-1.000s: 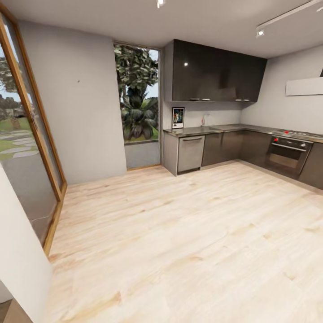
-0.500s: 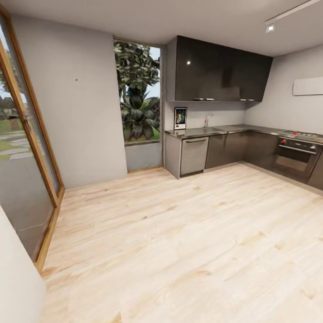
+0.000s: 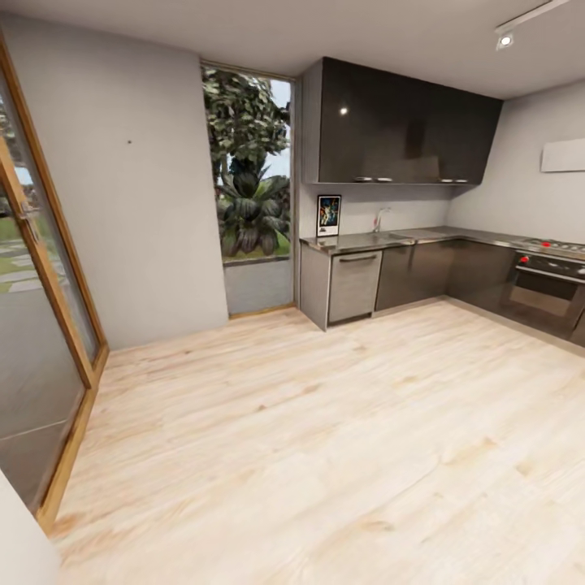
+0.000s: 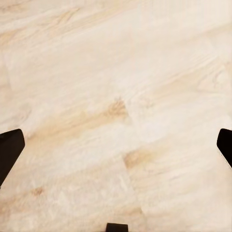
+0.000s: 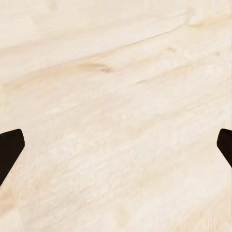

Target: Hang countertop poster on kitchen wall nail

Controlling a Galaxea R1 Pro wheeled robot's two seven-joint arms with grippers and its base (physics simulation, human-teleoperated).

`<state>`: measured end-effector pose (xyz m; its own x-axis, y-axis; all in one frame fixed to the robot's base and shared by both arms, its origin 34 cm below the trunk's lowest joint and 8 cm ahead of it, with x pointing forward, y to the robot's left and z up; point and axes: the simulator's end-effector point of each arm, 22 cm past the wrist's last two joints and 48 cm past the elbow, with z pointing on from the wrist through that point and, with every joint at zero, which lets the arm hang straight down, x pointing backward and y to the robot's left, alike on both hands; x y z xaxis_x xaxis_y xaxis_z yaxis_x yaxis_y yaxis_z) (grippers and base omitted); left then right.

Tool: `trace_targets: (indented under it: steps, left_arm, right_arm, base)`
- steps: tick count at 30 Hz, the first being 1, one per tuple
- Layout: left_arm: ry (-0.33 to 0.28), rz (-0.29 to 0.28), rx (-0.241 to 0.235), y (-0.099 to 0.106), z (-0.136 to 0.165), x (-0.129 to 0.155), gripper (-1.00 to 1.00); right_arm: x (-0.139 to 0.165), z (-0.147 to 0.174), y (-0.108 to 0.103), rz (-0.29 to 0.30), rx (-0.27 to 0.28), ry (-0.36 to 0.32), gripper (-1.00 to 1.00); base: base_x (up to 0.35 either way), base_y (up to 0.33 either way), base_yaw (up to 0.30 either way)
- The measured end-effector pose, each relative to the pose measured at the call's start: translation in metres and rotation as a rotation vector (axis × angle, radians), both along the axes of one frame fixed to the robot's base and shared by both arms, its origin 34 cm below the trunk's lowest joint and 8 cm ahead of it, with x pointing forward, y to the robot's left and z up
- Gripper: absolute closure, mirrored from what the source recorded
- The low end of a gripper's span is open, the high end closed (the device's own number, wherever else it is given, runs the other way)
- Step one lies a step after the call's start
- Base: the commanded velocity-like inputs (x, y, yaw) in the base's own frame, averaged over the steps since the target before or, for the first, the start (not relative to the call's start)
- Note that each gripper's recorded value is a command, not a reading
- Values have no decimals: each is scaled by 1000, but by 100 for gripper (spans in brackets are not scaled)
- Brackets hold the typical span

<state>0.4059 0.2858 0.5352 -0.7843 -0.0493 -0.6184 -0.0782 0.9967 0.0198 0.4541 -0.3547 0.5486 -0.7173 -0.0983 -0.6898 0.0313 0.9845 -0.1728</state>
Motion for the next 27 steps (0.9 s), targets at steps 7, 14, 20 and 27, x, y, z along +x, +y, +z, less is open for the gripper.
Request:
trace_targets:
  steps: [7,14,20,27]
  left_arm:
    - [0,0,0,0,0,0,-100]
    - [0,0,-1,0,0,0,-100]
    - [0,0,-1,0,0,0,-100]
    - [-1,1,-1,0,0,0,-100]
  right_arm:
    - [0,0,0,0,0,0,-100]
    - [0,0,0,0,0,0,-100]
    - [0,0,0,0,0,0,-100]
    - [0,0,0,0,0,0,-100]
  base:
    - [342,0,0]
    - [343,0,0]
    - [343,0,0]
    - [343,38,0]
